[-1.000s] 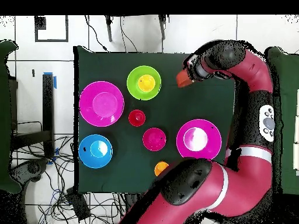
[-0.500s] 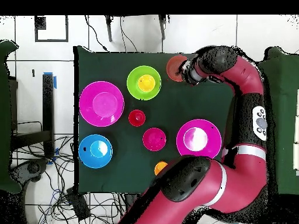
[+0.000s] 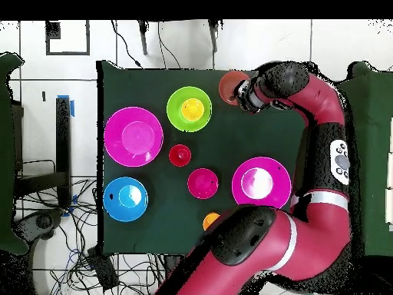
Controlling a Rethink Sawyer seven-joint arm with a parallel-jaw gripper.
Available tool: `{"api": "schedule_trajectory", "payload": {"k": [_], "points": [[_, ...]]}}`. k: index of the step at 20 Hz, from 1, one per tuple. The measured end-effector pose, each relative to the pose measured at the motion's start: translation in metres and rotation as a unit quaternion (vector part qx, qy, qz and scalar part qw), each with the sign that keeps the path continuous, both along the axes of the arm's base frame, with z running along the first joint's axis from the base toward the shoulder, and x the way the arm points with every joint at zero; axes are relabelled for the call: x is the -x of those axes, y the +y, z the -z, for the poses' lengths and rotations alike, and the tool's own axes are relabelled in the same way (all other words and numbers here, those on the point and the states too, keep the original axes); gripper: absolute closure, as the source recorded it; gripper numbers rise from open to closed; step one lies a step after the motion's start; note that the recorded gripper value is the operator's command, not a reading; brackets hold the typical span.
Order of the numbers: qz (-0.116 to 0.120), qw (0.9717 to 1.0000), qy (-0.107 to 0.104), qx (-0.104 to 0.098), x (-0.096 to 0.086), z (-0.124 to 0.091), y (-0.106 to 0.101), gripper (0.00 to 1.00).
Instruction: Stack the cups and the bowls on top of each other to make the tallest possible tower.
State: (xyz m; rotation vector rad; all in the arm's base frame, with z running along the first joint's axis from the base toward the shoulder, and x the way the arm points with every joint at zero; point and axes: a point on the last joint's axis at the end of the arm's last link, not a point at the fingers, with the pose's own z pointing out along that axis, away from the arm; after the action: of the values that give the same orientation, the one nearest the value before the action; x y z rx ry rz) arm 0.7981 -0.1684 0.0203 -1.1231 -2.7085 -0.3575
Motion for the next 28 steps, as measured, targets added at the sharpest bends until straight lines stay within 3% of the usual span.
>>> {"api": "schedule_trajectory", "payload": {"k": [3,7,9,14,15,18,21,28], "points": [[-0.006,0.9999,-0.001,0.014,0.001,0.003,0.0,0.0],[-0.026,0.9982,0.001,0.054,0.005,0.011,0.001,0.0],[-0.044,0.9952,0.004,0.087,0.009,0.016,-0.001,0.0],[-0.083,0.9833,0.004,0.162,0.013,0.022,-0.006,0.0],[-0.095,0.9778,-0.003,0.187,0.013,0.023,-0.009,0.0],[-0.105,0.972,-0.012,0.21,0.011,0.024,-0.012,0.0],[-0.113,0.9626,-0.038,0.243,0.005,0.022,-0.023,0.0],[-0.106,0.952,-0.106,0.267,-0.014,0.018,-0.035,0.0]]}}
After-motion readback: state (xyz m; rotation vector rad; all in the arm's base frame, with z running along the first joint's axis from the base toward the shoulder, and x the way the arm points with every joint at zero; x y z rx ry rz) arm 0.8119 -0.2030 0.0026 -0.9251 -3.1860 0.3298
